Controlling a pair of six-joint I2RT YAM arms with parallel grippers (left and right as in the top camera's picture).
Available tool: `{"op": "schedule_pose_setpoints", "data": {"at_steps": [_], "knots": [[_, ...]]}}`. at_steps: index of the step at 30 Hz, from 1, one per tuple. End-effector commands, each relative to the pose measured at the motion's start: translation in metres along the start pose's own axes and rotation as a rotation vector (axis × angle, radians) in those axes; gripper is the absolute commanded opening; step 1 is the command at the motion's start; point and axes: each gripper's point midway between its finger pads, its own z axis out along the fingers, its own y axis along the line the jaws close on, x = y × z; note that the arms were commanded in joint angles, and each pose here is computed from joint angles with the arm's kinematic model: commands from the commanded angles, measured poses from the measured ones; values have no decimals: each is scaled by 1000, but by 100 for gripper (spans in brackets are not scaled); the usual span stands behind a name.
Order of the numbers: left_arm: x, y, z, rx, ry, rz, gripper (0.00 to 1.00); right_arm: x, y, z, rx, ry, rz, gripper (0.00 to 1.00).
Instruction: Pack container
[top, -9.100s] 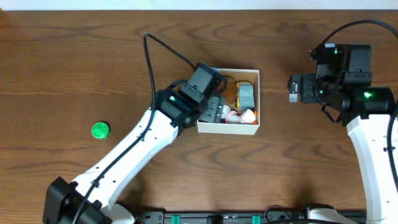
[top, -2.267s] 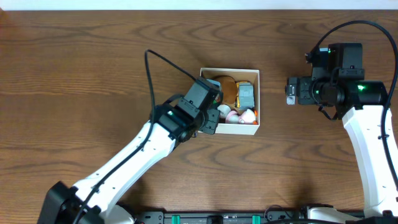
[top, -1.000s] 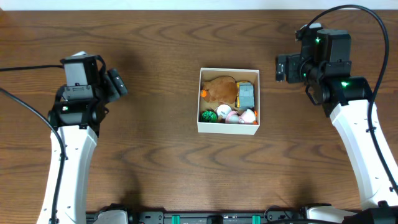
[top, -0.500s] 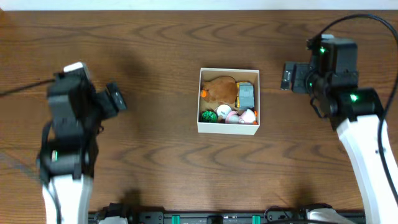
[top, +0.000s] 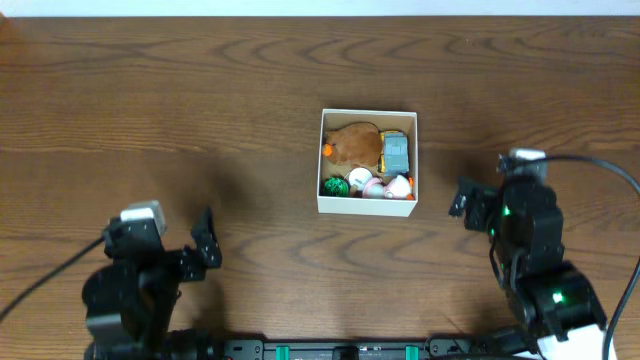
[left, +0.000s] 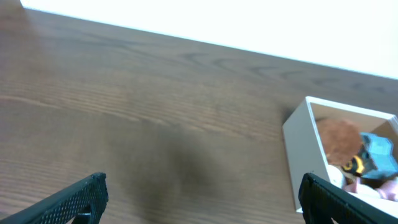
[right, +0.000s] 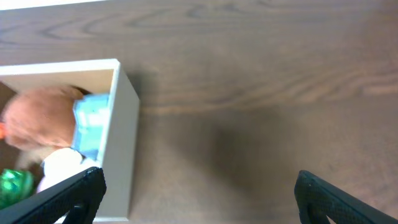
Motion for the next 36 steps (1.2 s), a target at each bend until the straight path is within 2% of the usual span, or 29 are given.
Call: {"op": "schedule_pose_setpoints", "data": {"at_steps": [1,14,28,32,36], "knots": [[4,-3,-9,20,-20,7,98,12,-5,-3,13,-18,28,99],[27,0,-9,6,74,-6,98,60,-19,-2,64,155,-28,99],[56,4,-13,-11,193,-23,98,73,-22,-8,66,204,-47,99],[56,4,-13,-11,194,-23,98,64,-23,-16,30,127,-17,99],[56,4,-13,-11,194,-23,98,54,-17,-21,-64,-48,-55,99]]}}
